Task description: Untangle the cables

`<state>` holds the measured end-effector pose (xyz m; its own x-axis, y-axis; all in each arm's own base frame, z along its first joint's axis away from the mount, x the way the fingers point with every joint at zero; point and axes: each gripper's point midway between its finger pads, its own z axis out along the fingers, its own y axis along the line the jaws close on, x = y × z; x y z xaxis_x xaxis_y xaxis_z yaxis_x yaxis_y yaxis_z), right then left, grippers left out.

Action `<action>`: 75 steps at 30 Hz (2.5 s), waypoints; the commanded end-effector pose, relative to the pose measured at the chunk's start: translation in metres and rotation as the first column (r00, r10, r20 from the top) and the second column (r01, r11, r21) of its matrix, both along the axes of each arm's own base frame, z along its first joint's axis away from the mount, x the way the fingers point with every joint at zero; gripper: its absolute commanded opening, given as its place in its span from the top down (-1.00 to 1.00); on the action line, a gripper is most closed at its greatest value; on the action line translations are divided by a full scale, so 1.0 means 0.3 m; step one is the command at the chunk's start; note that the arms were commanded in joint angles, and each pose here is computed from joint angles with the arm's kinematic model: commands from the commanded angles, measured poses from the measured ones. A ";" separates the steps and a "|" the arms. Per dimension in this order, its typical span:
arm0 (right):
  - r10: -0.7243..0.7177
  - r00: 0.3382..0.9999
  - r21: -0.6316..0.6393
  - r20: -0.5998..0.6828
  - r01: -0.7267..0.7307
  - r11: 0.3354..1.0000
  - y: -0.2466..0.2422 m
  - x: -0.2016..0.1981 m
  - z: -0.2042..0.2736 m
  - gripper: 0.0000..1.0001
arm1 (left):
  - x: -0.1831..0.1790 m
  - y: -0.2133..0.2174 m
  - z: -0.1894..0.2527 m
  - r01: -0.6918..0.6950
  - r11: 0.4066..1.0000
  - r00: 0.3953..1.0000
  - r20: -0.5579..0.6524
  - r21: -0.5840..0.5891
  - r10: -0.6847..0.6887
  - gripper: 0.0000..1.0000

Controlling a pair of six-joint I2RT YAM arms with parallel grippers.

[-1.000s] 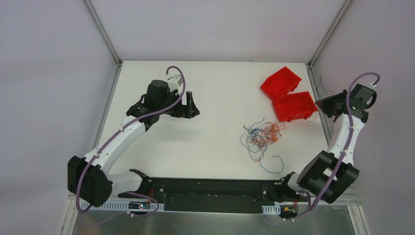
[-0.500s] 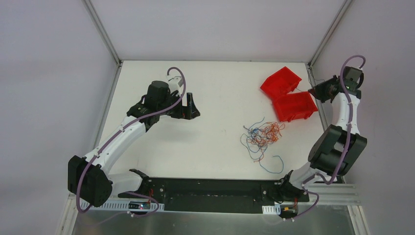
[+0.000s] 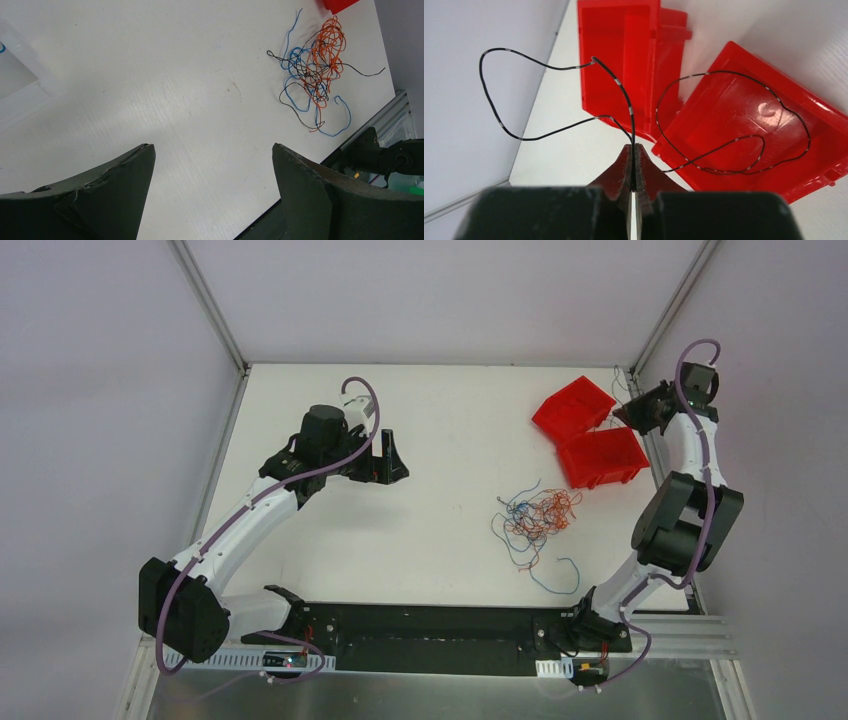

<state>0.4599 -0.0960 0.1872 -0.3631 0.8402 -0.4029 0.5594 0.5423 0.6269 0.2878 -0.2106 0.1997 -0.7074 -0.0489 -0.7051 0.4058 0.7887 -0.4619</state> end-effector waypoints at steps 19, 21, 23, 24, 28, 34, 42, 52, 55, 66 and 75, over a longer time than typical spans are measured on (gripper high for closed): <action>-0.350 0.849 -0.449 -0.395 0.154 0.880 -0.198 -0.295 -0.373 1.00 | 0.010 -0.022 0.036 0.032 0.999 0.999 0.041 -0.031 -0.030 -0.80; -0.420 0.813 -0.516 -0.403 0.177 0.838 -0.227 -0.307 -0.361 1.00 | 0.010 -0.022 0.038 0.031 0.999 0.999 0.042 -0.031 -0.030 -0.80; -0.421 0.807 -0.559 -0.414 0.140 0.817 -0.225 -0.289 -0.350 1.00 | 0.010 -0.018 0.040 0.027 0.999 0.999 0.048 -0.028 -0.025 -0.80; -0.431 0.802 -0.589 -0.412 0.126 0.798 -0.228 -0.276 -0.339 1.00 | 0.008 -0.015 0.038 0.025 0.999 0.999 0.049 -0.026 -0.023 -0.80; -0.399 0.785 -0.653 -0.474 -0.009 0.758 -0.204 -0.215 -0.373 1.00 | 0.008 -0.011 0.042 0.018 1.000 0.998 0.054 -0.026 -0.017 -0.80; -0.379 0.752 -0.633 -0.539 -0.064 0.772 -0.174 -0.183 -0.441 1.00 | 0.007 -0.005 0.042 0.013 1.000 0.998 0.059 -0.021 -0.012 -0.80; -0.249 0.836 -0.543 -0.488 -0.068 0.837 -0.103 -0.150 -0.267 0.45 | 0.001 -0.002 0.044 0.014 1.000 0.998 0.056 -0.018 -0.012 -0.80; -0.062 0.936 -0.510 -0.347 -0.133 0.850 -0.030 -0.118 0.009 -0.06 | 0.002 -0.002 0.047 0.015 1.000 0.998 0.058 -0.016 -0.014 -0.80; 0.085 0.937 -0.427 -0.339 -0.234 0.873 0.049 -0.087 -0.007 -0.13 | 0.002 -0.005 0.046 0.018 1.000 0.998 0.056 -0.017 -0.017 -0.80; 0.341 0.806 -0.378 -0.484 -0.544 0.750 0.195 -0.013 -0.132 0.03 | 0.002 -0.001 0.042 0.016 1.000 0.998 0.056 -0.012 -0.015 -0.80; 0.235 0.757 -0.483 -0.609 -0.589 0.648 0.127 0.010 -0.201 0.03 | 0.016 -0.006 0.053 0.021 1.000 0.998 0.062 -0.004 -0.021 -0.80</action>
